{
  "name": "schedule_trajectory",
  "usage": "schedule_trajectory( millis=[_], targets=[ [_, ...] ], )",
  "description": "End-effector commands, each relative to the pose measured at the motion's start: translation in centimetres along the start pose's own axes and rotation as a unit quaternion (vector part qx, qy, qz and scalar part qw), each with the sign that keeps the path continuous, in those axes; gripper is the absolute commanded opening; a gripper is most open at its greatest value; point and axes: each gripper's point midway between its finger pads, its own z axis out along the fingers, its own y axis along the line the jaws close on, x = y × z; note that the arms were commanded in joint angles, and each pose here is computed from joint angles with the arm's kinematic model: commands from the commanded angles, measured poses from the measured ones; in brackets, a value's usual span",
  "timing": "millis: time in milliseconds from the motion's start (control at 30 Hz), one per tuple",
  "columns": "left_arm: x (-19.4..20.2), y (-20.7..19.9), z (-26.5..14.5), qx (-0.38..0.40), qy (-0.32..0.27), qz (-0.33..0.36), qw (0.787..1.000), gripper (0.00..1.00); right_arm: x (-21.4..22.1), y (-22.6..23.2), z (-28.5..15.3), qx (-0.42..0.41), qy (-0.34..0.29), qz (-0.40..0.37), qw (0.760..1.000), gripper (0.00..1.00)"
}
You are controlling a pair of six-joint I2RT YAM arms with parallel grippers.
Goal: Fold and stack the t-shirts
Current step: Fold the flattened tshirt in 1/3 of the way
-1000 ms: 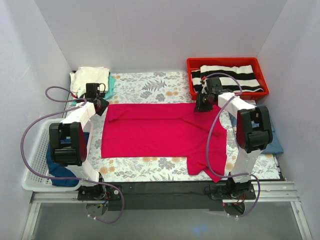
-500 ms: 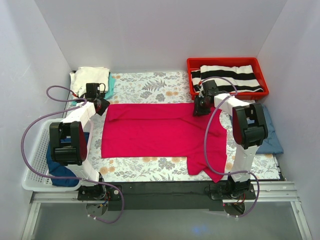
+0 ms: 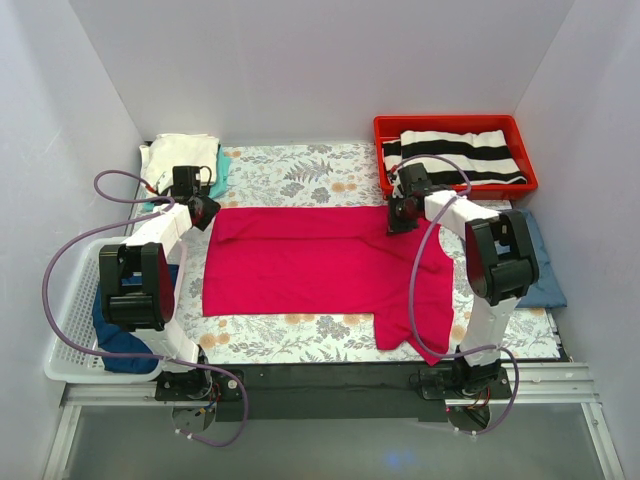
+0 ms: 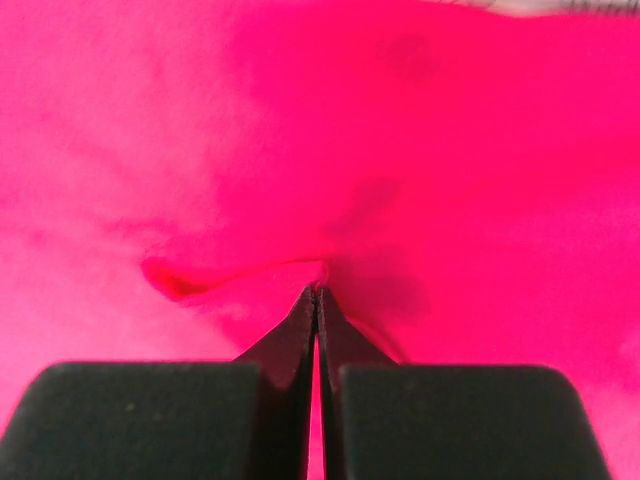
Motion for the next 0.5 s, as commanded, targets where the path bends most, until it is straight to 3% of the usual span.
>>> schedule_trajectory(
  millis=[0, 267, 467],
  targets=[
    [-1.3, -1.5, -1.3, 0.026, -0.017, 0.001, 1.000, 0.33, -0.8, 1.5, -3.1, -0.004, -0.029, -0.012, 0.999, 0.01],
    [-0.7, -1.2, -1.1, 0.027, -0.010, 0.000, 1.000, 0.32, 1.3, 4.0, -6.2, -0.031, -0.029, -0.025, 0.999, 0.01],
    [-0.4, -0.9, -1.0, 0.025, -0.007, 0.002, 1.000, 0.32, 6.8, 6.6, -6.1, -0.052, 0.019, -0.049, 0.997, 0.01]
  ],
)
